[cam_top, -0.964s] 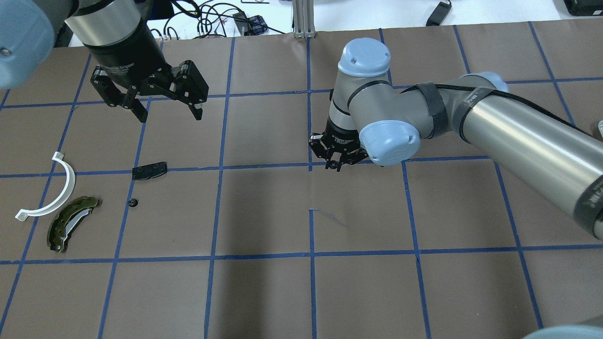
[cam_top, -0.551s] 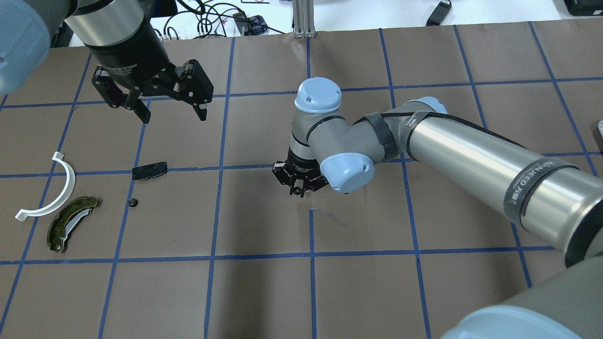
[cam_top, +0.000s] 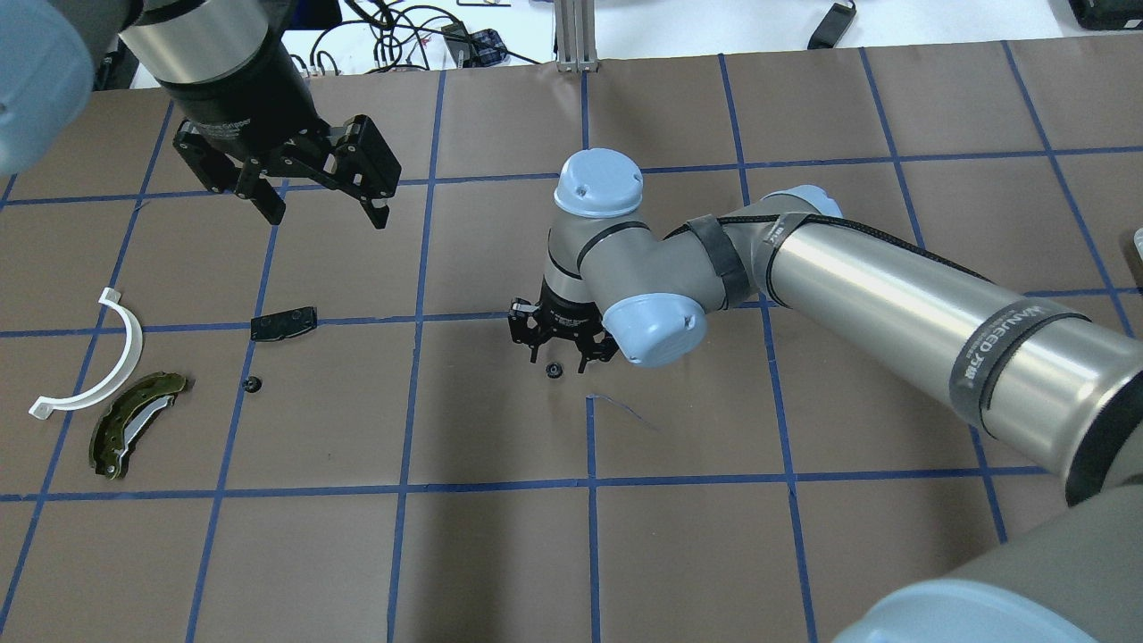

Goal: Place bearing gear from tray to pile

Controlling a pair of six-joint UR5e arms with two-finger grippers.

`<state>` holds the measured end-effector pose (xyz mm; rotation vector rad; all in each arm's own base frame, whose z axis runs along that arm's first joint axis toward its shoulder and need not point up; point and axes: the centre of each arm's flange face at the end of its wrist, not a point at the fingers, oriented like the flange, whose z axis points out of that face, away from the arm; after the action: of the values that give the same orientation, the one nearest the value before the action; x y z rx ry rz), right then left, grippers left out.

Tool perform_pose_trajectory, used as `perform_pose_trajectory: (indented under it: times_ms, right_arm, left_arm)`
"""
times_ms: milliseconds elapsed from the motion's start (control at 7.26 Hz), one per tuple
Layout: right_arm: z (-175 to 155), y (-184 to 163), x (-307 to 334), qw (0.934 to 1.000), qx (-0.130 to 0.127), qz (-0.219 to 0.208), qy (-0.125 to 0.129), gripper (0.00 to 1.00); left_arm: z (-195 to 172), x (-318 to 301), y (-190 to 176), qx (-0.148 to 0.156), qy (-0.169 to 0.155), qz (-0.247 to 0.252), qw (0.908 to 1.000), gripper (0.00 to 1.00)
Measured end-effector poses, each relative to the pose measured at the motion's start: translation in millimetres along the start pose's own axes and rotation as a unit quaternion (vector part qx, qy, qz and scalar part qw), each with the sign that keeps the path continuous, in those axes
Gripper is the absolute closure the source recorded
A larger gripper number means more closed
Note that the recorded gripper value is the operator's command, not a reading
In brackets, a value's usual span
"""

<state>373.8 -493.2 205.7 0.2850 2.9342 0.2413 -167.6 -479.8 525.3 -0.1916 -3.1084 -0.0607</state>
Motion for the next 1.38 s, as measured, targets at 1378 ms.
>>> perform_pose_trajectory:
  times_ms: [1378]
  right_arm:
    - [-266.0, -31.6, 204.5, 0.9948, 0.011, -0.07, 0.073, 0.0]
  left_arm:
    - [277.6, 7.6, -28.6, 0.001, 0.005, -0.044, 0.999, 0.0]
